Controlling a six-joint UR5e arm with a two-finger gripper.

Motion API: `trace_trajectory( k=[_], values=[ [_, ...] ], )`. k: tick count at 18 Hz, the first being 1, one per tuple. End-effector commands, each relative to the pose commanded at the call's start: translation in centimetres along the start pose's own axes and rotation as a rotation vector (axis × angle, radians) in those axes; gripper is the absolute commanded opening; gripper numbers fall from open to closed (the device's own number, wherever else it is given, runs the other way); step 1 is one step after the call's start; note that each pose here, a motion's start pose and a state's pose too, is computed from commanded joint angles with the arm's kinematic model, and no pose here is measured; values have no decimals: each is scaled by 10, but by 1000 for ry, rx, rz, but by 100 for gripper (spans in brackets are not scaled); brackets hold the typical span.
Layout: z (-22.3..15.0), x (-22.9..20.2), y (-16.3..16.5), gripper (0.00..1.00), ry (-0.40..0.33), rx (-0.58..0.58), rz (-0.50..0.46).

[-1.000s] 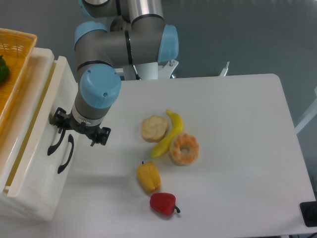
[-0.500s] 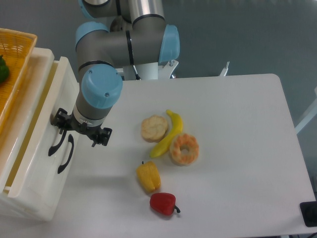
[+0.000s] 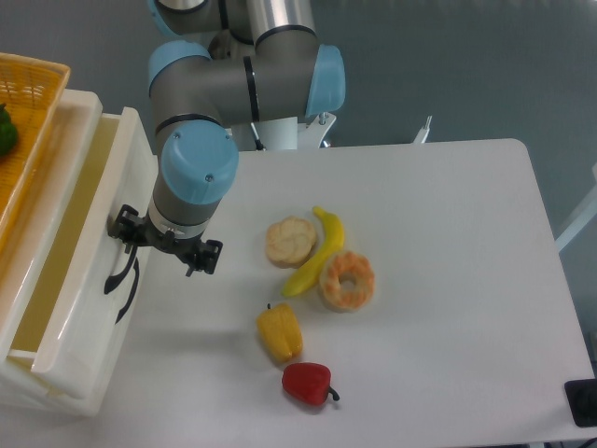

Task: Slide open the top white drawer
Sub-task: 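Pull the handle away from the cabinet, sliding the drawer out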

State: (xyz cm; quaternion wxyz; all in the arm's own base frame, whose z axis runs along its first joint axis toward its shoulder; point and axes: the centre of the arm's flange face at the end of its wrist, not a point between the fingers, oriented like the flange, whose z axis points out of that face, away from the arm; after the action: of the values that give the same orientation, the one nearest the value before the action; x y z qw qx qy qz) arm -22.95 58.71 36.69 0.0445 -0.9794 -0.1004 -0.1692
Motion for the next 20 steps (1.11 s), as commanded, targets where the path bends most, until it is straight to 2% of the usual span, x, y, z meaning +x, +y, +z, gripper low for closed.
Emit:
trace_trajectory(
  k=[20],
  values=[
    [-19, -45, 9, 100, -12, 27, -20]
  ],
)
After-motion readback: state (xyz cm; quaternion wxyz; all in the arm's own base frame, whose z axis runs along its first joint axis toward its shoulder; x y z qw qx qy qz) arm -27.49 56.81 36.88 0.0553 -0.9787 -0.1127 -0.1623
